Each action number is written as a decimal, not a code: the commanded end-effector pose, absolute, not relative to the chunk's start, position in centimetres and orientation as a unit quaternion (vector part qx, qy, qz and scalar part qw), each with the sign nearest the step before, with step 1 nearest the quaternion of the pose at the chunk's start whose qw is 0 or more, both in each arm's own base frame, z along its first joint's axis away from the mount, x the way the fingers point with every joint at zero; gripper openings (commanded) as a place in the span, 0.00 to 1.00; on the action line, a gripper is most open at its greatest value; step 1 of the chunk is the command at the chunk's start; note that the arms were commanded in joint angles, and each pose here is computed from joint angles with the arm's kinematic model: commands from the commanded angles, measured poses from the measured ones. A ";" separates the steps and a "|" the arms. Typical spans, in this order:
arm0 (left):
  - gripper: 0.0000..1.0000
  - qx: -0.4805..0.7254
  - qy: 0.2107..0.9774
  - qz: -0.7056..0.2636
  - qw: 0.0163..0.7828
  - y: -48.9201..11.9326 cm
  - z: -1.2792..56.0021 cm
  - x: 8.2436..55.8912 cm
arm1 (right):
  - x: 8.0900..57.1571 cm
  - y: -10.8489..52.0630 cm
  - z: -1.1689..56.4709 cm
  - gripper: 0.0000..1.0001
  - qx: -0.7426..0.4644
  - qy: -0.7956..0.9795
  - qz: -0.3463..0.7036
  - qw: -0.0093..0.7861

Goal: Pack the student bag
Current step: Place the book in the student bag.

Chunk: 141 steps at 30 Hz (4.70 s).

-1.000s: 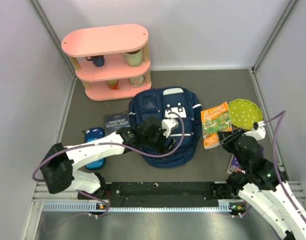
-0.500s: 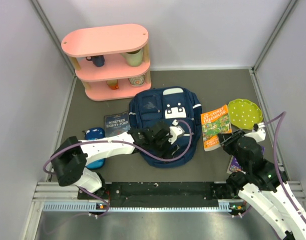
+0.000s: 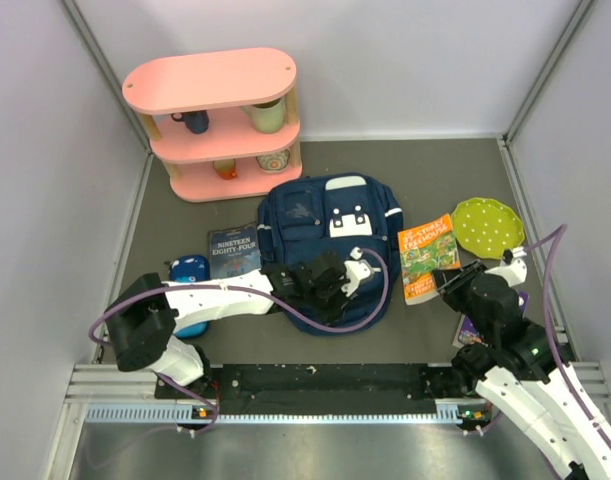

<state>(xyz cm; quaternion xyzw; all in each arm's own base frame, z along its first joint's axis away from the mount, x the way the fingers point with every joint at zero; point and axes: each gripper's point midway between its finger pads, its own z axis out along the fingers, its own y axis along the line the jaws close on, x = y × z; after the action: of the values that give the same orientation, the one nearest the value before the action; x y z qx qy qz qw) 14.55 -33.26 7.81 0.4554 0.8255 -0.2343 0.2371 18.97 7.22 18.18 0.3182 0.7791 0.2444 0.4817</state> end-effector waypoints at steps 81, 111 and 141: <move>0.66 0.478 0.801 -0.122 0.339 -34.9 7.9 20.1 | 17.5 3.3 19.7 0.01 0.376 0.741 0.213 0.514; 0.00 0.403 0.753 -0.037 0.519 -35.8 19.0 25.4 | 17.2 3.7 21.3 0.00 0.364 0.738 0.233 0.518; 0.00 0.365 0.785 -0.079 0.495 -37.9 22.8 27.3 | 14.0 13.4 24.6 0.00 0.181 0.760 0.452 0.431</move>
<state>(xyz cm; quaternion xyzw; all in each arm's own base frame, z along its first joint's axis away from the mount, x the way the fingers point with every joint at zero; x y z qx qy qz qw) 24.54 -36.54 16.27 0.4355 0.7935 -0.0465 0.4226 14.83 12.24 22.41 0.2120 0.7910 0.3926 0.4187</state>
